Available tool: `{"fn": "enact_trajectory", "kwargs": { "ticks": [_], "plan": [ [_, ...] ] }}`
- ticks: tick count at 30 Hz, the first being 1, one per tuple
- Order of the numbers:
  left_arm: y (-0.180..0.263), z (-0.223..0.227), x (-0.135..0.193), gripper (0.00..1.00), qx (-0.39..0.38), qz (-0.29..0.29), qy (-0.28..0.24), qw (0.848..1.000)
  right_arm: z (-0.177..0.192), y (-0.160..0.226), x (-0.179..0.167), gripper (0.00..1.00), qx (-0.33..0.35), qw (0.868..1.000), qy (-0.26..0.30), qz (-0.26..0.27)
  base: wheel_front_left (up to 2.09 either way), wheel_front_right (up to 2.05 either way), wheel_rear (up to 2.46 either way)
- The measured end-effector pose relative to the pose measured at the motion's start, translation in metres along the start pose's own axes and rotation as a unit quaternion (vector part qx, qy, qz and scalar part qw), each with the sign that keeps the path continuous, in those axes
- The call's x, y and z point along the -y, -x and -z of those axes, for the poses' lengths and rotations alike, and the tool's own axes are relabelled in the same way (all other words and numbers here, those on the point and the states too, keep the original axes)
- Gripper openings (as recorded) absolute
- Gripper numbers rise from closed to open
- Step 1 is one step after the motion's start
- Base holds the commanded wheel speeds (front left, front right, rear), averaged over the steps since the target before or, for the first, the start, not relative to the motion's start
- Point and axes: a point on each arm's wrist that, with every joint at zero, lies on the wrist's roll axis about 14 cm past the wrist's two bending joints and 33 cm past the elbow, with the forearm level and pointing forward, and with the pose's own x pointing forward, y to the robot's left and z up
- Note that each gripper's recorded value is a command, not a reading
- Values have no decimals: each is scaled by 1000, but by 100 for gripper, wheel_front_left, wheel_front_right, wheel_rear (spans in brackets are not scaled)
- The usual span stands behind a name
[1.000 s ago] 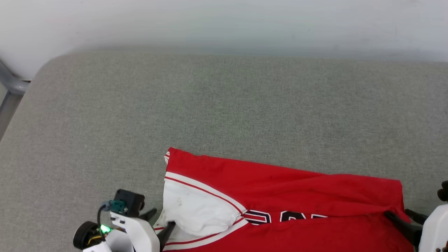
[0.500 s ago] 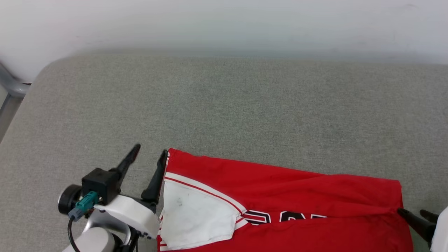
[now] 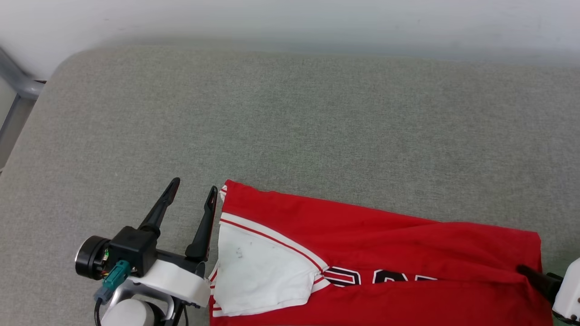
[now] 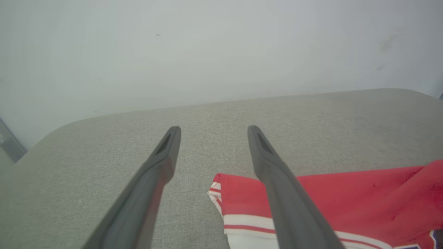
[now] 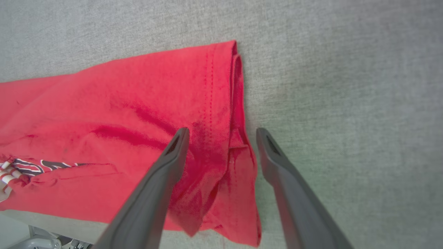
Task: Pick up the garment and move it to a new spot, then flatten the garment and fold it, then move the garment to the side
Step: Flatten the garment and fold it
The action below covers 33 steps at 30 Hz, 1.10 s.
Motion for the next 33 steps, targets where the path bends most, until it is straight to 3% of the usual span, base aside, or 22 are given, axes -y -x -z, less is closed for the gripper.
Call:
{"fn": "enact_trajectory", "kwargs": {
  "ticks": [10,23,24,26,33],
  "plan": [
    [0,14,-12,100,-11,-10,-1,1000,20,-22,-5,100,-44,998,-33,-5,0,0,0],
    [-4,17,-12,100,-7,-5,-2,1000,30,-34,-30,100,-58,997,-33,-47,0,0,0],
    [-4,17,-12,100,-7,-5,-2,1000,30,-34,-30,92,-58,997,-30,-47,0,0,0],
    [-3,16,-13,100,-5,-6,-2,1000,30,-34,-30,0,-57,997,-27,-46,0,0,0],
    [1,16,-13,100,-4,-8,-1,1000,24,-32,-27,0,-30,998,-25,-48,0,0,0]
  ]
}}
